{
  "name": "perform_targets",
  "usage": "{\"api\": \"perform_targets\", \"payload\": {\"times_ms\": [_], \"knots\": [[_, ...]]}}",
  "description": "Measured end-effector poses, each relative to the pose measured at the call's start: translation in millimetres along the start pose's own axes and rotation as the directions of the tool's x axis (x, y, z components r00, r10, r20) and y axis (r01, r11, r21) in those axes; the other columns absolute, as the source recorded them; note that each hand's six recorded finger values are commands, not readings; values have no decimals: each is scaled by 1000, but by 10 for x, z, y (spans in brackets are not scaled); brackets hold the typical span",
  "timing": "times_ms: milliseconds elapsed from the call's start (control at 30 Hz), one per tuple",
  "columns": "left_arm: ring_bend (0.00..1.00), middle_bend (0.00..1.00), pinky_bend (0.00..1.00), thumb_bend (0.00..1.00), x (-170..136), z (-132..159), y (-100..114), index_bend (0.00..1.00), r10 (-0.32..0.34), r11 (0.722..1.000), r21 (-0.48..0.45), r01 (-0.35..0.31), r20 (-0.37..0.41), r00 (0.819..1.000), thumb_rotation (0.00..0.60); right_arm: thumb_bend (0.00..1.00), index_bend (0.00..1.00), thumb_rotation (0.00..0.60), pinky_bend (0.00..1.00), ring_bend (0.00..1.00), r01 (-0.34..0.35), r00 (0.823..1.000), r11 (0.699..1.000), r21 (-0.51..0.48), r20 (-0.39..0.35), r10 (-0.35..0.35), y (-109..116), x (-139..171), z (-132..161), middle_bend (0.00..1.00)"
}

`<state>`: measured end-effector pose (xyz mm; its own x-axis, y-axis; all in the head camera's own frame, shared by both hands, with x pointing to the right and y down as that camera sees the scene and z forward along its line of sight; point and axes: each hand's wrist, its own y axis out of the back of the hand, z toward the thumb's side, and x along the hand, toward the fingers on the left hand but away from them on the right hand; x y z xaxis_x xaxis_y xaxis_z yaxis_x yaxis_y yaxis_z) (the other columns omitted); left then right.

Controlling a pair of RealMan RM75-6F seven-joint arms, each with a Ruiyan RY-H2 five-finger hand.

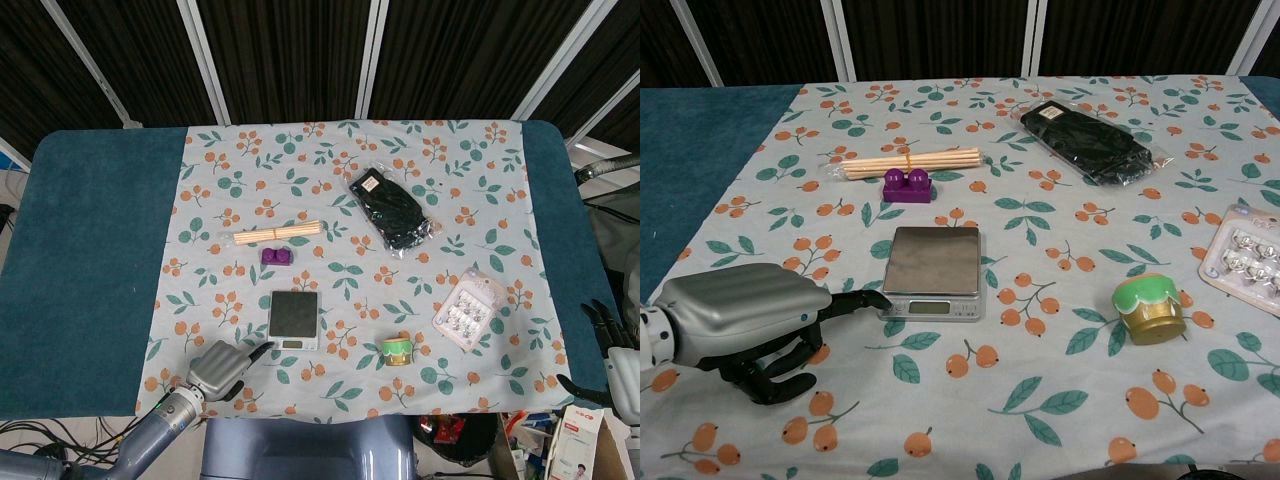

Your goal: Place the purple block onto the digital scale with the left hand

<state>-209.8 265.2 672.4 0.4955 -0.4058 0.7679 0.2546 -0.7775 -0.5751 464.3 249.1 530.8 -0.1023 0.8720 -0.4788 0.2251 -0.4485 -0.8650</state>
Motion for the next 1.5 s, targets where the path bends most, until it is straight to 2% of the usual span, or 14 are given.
{"api": "perform_targets", "payload": {"times_ms": [1500], "knots": [[769, 782, 720, 451, 3, -9, -10, 54, -2, 1000, 14, 2, -7, 1000, 600, 75, 0, 600, 180, 128, -2, 1000, 1000, -1, 6, 2, 2, -2, -13, 0]]}}
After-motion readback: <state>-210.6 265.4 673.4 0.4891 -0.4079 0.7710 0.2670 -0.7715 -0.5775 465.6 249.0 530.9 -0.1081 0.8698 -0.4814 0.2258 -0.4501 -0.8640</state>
